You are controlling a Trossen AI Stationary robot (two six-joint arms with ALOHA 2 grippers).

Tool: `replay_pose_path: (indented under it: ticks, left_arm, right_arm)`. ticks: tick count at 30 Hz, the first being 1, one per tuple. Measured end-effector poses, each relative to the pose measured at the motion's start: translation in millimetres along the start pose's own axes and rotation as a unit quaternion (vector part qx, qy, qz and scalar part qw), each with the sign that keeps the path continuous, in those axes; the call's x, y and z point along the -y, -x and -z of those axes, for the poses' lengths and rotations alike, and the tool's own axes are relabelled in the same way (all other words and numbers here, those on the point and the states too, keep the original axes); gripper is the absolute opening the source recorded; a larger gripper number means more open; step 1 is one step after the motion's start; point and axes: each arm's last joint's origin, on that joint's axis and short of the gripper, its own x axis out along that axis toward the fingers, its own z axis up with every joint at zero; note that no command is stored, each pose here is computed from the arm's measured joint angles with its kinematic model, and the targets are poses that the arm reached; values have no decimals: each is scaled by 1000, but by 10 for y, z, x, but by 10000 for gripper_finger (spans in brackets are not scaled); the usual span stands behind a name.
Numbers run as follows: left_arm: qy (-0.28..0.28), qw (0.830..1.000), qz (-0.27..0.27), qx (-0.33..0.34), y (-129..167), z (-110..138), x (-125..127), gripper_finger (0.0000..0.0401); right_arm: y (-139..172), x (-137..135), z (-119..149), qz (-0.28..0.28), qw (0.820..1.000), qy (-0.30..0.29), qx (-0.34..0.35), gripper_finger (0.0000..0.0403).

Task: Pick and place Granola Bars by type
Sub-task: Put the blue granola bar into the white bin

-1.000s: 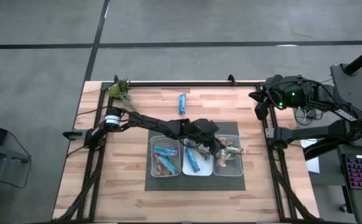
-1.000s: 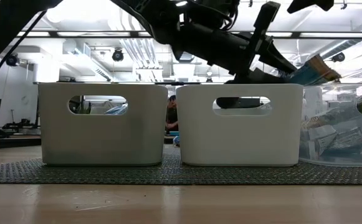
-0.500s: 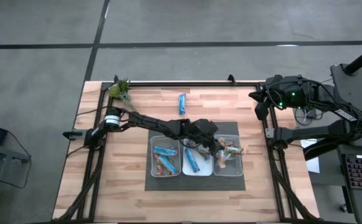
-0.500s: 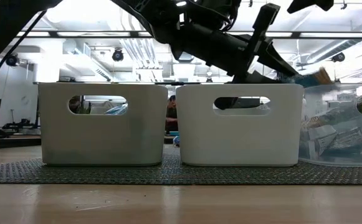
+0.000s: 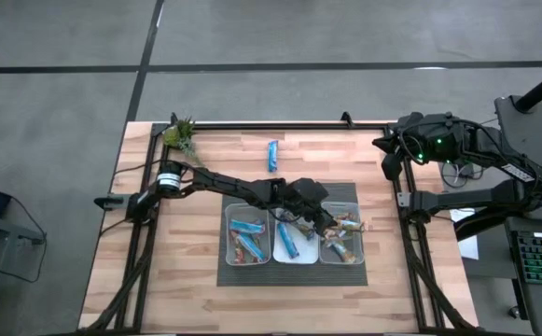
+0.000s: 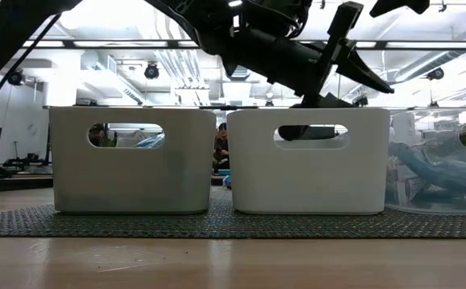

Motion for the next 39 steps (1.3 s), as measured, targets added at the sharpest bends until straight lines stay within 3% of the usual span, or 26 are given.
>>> replay_pose_path:
  ticks: [5,13,19,31,36,39]
  left_arm:
    - [-29,999,17,9,13,-83,87,142]
    - [-59,997,36,34,77,-228,238,10]
    - [-86,994,36,62,303,-380,396,1]
    - [-206,969,-86,102,1255,-729,748,0]
    - [-216,958,-144,124,1583,-750,736,0]
    - [-208,956,-152,140,1801,-737,716,0]
  right_arm:
    - [0,0,-1,0,1000,0,0,8]
    - [0,0,0,0,1000,0,0,8]
    - [0,0,-1,0,1000,0,0,8]
    - [-4,-2,-3,0,1000,-8,1,8]
    - [-44,-22,-33,-1,1000,-12,4,8]
    - [-107,-53,-71,-3,1000,-21,4,8]
